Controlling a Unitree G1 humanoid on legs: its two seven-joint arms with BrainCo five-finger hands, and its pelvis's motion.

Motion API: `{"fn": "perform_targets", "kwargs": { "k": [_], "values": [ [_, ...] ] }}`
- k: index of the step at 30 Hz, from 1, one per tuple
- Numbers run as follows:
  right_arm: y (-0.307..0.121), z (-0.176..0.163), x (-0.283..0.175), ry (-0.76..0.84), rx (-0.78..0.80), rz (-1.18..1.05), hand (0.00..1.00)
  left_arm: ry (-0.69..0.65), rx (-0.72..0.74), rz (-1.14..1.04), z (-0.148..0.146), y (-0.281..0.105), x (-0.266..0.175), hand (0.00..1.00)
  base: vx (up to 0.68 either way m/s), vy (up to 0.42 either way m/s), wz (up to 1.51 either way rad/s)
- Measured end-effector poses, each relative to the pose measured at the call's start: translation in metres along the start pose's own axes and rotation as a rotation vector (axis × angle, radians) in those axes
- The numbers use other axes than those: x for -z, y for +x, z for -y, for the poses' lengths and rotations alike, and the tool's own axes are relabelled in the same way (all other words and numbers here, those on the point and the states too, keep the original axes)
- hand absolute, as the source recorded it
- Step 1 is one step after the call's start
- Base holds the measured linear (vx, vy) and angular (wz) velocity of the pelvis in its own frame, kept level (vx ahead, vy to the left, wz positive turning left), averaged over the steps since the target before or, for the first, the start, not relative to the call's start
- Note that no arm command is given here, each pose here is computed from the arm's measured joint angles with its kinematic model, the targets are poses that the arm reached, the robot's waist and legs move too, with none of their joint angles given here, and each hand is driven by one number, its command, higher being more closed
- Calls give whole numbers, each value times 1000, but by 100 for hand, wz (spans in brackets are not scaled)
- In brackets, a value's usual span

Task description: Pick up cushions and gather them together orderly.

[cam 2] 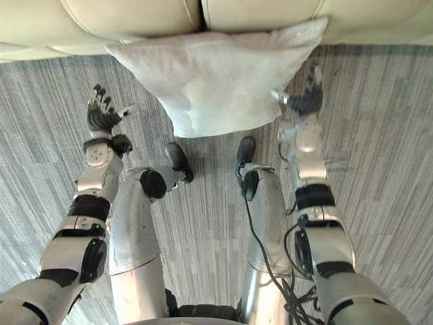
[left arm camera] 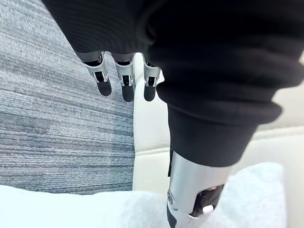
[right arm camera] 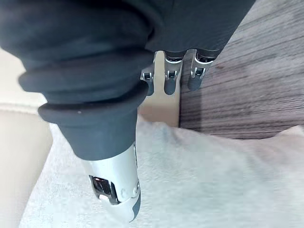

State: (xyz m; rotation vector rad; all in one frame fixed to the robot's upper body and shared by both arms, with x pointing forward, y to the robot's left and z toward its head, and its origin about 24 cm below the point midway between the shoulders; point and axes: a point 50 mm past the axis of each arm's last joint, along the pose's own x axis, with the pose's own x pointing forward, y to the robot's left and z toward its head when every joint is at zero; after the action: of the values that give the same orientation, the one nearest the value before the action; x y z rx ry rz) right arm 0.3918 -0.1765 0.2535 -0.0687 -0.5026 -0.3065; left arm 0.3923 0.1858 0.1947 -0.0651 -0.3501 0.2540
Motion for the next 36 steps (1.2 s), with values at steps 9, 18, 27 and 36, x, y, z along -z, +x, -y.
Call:
{"fn": "perform_targets", "kwargs": {
  "k": [9, 18, 27, 36],
  "values": [
    [3, -21, -20, 53, 20, 41, 100, -42, 29, 114, 39, 1, -34, 100, -44, 33, 0],
    [-8, -31, -33, 85, -31, 112, 100, -73, 37, 210, 44, -12, -51, 100, -48, 21, 0],
    [-87, -18, -22, 259, -34, 214, 100, -191, 44, 231, 39, -81, -25, 100, -63, -29, 2],
    [-205, 22, 36, 222, -69, -48, 100, -150, 76, 0, 14, -180, 36, 100, 235, -21, 32]
  ]
}}
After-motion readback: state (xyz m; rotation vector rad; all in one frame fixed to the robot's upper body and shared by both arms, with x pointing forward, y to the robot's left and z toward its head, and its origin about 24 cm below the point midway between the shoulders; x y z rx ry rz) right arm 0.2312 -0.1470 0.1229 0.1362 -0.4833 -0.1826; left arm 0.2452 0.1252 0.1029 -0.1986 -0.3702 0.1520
